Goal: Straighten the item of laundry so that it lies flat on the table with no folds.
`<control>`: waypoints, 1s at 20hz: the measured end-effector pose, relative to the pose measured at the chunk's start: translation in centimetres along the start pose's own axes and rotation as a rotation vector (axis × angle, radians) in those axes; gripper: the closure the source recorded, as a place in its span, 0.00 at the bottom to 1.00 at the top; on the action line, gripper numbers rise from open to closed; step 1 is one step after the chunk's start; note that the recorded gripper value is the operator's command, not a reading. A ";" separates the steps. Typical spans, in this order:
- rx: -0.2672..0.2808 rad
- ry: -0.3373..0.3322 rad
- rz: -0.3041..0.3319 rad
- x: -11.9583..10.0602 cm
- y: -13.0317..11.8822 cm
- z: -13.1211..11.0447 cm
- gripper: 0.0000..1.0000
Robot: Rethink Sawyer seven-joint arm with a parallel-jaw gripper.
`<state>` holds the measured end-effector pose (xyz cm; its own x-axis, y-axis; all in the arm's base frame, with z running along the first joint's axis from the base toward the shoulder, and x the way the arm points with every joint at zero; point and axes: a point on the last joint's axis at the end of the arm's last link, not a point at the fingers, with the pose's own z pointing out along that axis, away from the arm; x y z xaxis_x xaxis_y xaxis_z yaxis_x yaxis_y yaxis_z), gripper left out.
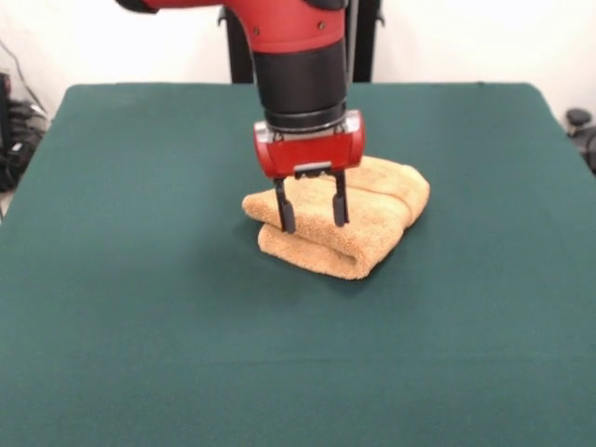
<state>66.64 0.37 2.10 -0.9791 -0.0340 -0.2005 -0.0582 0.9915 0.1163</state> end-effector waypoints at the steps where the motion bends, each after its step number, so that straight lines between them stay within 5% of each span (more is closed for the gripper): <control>1: 0.000 -0.003 0.001 -0.2 0.1 -0.2 0.00; 20: -0.021 0.018 0.015 0.5 1.0 0.8 0.00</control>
<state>66.27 1.44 1.33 -0.9832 -0.0220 -0.1811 -0.0478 0.9891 0.1396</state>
